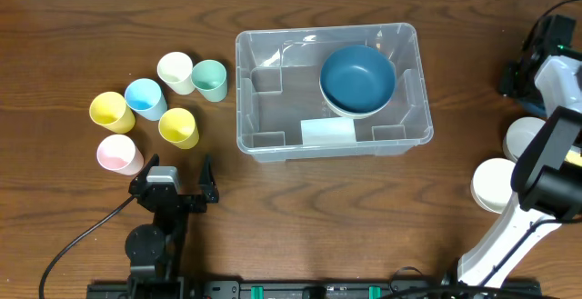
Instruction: Pack container
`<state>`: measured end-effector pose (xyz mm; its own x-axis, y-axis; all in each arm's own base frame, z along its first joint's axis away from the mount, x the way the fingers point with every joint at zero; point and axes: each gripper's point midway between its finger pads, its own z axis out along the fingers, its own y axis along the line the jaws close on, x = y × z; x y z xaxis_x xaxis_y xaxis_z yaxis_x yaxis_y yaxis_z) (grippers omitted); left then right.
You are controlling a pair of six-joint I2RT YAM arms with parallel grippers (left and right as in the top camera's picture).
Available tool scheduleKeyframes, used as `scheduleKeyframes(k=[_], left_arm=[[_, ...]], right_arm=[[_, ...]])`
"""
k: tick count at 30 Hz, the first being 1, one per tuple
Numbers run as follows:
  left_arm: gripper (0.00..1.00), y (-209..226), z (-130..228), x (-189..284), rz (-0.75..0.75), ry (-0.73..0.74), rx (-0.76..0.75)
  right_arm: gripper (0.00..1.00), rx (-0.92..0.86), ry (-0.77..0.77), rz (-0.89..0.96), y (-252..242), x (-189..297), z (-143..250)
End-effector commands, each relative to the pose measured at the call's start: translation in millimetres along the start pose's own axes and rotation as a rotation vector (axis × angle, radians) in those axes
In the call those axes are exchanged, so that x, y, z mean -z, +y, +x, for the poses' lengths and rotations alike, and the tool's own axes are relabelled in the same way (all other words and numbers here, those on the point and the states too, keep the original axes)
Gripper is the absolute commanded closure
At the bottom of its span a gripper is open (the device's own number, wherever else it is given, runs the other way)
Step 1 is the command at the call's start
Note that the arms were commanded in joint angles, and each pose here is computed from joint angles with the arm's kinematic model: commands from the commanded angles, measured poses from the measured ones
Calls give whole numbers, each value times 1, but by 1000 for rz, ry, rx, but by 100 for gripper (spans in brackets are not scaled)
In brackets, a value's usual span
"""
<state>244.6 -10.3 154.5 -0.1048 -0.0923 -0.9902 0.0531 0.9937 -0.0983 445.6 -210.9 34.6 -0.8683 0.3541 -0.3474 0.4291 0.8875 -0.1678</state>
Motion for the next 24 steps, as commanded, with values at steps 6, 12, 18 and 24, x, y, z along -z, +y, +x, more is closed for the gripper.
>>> scheduleKeyframes(k=[6,12,18,24], left_arm=[[2,0,15,-1,5,45,-2],[2,0,15,-1,5,45,-2],[2,0,15,-1,5,45,-2],[2,0,15,-1,5,45,-2]], right_arm=[[79,-4,1,4,-4,-4,0],[97,-28,0,10,-5,1,-3],[99,-31,-67,6,-3,41,-33],[99,-8,-161,-27,9,106,-67]])
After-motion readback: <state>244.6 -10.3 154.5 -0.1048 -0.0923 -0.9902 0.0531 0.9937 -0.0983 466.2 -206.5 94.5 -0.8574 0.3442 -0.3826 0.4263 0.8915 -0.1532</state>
